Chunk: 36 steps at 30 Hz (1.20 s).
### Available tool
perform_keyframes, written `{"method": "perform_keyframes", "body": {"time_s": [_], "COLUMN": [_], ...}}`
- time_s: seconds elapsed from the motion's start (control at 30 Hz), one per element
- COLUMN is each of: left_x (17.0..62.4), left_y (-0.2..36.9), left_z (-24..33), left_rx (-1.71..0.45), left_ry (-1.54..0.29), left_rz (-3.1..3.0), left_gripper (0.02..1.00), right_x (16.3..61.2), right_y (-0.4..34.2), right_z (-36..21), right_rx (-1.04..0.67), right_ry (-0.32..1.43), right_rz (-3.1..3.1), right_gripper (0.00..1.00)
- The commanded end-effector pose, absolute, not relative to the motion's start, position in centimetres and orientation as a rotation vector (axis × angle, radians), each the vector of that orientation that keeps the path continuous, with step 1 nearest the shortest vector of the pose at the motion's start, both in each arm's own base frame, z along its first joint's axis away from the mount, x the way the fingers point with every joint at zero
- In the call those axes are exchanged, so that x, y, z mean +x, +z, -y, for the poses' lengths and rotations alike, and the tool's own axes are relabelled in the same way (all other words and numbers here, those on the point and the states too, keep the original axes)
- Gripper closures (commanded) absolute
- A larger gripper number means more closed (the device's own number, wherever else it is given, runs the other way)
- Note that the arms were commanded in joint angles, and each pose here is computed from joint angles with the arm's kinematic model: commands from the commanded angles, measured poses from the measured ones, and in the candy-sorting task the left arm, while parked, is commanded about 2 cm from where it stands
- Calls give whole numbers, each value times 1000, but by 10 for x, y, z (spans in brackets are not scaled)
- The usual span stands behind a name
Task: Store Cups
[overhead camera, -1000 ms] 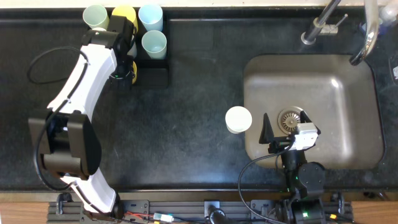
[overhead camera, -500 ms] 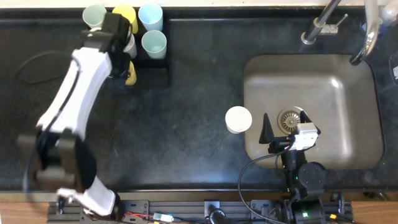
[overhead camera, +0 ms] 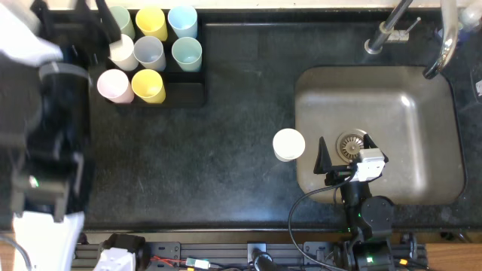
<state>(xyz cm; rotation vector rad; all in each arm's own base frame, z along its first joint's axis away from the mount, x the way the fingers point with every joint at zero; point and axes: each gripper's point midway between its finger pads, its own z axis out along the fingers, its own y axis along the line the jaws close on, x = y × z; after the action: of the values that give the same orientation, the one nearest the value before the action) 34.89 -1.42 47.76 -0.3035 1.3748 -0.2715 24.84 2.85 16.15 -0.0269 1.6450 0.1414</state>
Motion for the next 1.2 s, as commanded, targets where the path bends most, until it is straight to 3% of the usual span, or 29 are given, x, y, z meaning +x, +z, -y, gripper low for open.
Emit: {"method": "perform_keyframes", "body": {"time_s": [0.03,0.23,0.5,0.87,1.03,1.2], "left_x": [337,294,252,244,245,245], "left_y": [395,322,269,207,154,156], "left_z": [28,26,22,22,23,24], "left_rx": [5,6,9,18,29,33], "left_ry": [-86,-107,-117,-113,-101,-107], "left_rz": [-1492,-1408,-1308,-1444,-1661,-1654], "left_gripper": [18,18,18,18,18,18], "right_x": [249,249,249,249,249,249], "right_y": [159,159,159,159,159,159], "right_z": [-27,-27,-27,-27,-27,-27], "right_rx": [-13,-13,-13,-13,-13,-13], "right_ry": [141,141,141,141,141,141], "right_rz": [-1642,-1642,-1642,-1642,-1642,-1642], "right_gripper": [5,5,3,3,5,3]}}
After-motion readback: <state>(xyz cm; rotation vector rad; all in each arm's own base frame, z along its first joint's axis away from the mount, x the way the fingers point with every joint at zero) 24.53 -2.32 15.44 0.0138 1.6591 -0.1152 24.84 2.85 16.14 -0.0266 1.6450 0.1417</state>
